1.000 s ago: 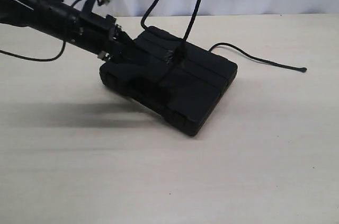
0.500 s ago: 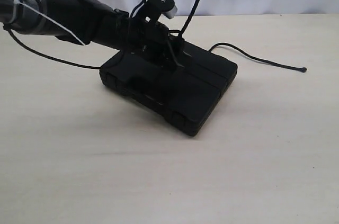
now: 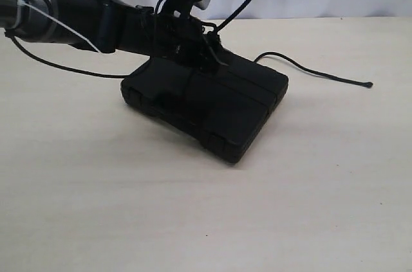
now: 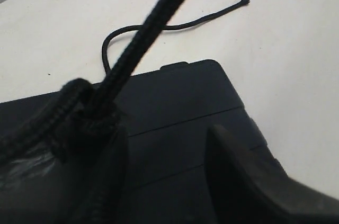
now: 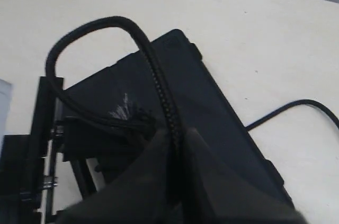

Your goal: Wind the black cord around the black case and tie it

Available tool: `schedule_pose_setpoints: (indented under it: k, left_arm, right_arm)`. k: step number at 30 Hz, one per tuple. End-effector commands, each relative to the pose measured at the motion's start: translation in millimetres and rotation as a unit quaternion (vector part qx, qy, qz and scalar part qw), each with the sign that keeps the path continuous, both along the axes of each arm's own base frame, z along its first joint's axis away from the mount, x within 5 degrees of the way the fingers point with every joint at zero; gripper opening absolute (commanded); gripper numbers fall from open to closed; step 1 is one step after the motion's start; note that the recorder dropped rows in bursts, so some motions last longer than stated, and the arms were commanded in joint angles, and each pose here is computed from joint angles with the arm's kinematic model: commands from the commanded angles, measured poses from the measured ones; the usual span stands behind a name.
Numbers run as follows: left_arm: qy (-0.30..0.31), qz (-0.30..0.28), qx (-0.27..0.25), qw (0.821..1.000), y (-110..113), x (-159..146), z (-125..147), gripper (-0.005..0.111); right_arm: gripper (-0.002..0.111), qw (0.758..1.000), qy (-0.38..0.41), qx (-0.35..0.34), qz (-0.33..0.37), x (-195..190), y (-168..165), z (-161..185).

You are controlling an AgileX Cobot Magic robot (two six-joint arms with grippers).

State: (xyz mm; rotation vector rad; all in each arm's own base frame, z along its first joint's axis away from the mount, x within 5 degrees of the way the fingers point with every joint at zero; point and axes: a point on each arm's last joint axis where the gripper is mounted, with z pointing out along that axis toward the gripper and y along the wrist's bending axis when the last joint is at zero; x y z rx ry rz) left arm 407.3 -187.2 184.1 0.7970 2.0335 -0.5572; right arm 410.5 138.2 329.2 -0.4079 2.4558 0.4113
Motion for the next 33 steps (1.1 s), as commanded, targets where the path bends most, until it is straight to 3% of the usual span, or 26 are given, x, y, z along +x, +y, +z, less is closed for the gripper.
schedule_pose_setpoints:
  k: [1, 5, 10, 16, 22, 33]
  left_arm:
    - [-0.021, -0.007, 0.023, 0.999, 2, -1, 7, 0.046]
    - [-0.058, -0.026, 0.057, 0.996, 6, -4, 24, 0.046]
    - [-0.073, -0.044, 0.084, 0.993, 7, -6, 26, 0.046]
    - [-0.069, -0.05, 0.082, 0.993, 5, -7, 24, 0.046]
    - [-0.024, -0.095, 0.022, 0.995, -6, -14, 16, 0.046]
    - [-0.031, -0.067, -0.067, 0.995, -13, -5, 6, 0.046]
  right_arm:
    - [0.004, 0.999, -0.002, -0.009, -0.049, 5, -24, 5]
    - [0.004, 0.998, 0.011, 0.019, -0.062, 6, -33, 6]
    - [0.004, 0.998, 0.013, 0.021, -0.059, 6, -33, 6]
    - [0.004, 0.998, 0.013, 0.021, -0.059, 6, -33, 6]
    - [0.004, 0.998, 0.015, 0.021, -0.059, 6, -33, 6]
    - [0.004, 0.998, 0.018, 0.02, -0.058, 5, -33, 5]
